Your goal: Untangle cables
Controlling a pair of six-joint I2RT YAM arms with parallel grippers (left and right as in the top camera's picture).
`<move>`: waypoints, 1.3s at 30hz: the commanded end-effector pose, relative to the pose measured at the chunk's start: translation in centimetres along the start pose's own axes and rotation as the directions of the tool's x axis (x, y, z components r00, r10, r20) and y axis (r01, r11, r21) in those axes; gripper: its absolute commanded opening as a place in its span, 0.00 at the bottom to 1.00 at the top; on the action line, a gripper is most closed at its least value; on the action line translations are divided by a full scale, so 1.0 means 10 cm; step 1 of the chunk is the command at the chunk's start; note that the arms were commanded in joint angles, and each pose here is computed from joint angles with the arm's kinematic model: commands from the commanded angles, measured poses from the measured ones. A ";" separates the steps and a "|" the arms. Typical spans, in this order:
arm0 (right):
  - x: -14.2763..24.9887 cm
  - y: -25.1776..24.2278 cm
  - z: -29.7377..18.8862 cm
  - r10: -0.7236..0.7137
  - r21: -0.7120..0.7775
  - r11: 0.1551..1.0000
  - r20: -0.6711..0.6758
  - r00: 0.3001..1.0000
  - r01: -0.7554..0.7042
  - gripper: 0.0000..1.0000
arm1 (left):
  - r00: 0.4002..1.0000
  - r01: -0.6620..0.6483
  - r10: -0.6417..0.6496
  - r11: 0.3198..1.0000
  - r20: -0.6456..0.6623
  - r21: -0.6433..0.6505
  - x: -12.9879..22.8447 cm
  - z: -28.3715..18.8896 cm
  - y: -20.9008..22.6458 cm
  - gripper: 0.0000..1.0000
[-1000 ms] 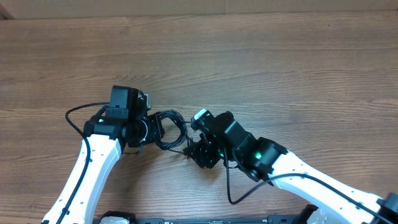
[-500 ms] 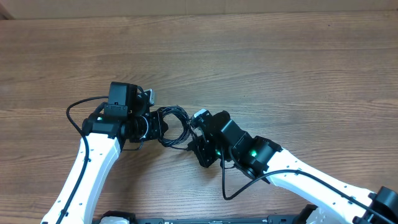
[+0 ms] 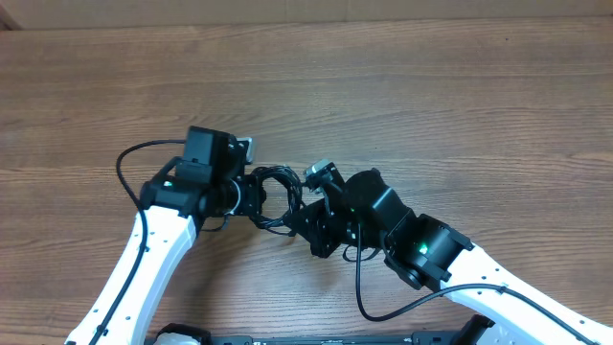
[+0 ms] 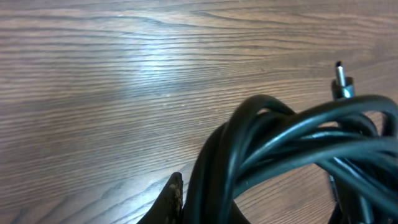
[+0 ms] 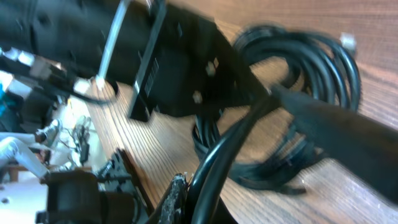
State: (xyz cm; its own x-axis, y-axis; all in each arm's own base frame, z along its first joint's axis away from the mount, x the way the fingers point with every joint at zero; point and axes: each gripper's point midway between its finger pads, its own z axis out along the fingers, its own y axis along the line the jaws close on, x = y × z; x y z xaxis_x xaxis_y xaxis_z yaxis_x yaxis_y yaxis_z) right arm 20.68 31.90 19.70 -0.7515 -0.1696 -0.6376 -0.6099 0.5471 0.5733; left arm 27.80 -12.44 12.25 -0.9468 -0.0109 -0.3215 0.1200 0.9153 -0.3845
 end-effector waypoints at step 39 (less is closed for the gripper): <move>-0.19 -1.07 0.16 0.291 0.347 0.877 0.169 0.942 -0.333 0.47 | 0.943 -0.295 0.318 0.671 0.095 0.680 0.18 -0.45 -1.57 0.04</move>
State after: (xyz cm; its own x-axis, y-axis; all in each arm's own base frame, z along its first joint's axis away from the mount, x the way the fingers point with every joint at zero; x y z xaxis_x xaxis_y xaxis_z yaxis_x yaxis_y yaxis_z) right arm 28.24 27.66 13.19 -0.8569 0.1160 -0.5022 -0.2050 0.8172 0.5387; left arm 26.14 -22.29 17.86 -0.8762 0.1574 -0.4555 0.4580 0.5658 -0.6856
